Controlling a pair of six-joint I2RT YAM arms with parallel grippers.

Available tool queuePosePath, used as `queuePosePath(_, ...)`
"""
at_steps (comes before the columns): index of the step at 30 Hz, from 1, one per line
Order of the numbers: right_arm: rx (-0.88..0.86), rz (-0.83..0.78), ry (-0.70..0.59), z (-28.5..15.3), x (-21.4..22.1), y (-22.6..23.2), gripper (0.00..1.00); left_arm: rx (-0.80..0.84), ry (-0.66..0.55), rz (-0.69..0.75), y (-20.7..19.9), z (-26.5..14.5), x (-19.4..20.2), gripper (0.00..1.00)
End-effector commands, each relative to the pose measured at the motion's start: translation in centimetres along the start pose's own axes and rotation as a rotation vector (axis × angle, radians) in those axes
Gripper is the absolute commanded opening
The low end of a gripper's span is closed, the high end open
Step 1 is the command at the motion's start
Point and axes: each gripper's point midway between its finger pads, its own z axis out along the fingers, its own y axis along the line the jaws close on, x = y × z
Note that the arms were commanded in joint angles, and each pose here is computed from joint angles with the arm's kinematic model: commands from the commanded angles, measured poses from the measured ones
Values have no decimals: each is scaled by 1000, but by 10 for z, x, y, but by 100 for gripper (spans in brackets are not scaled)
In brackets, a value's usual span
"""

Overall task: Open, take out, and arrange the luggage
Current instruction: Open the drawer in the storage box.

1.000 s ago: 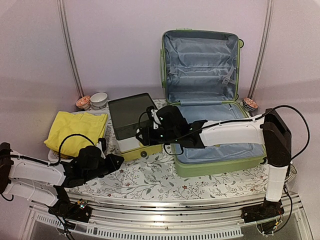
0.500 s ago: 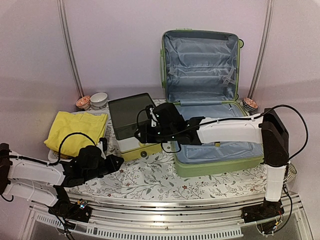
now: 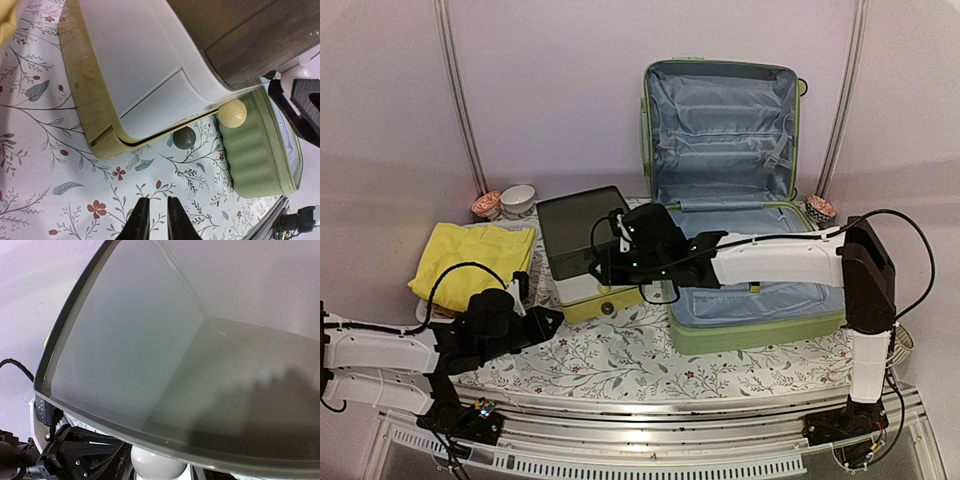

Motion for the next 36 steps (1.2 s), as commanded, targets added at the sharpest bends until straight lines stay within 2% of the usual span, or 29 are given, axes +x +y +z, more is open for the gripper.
queuePosePath(1, 10, 0, -96, -7, -27, -1, 33, 3, -27, 9, -7, -8, -15, 15)
queuePosePath(9, 7, 3, -79, -25, -9, 0, 31, 7, -64, -2, -13, -24, -31, 17)
queuePosePath(36, -32, 43, 2, -70, 55, 19, 32, -18, -68, 19, -16, -31, -41, 18)
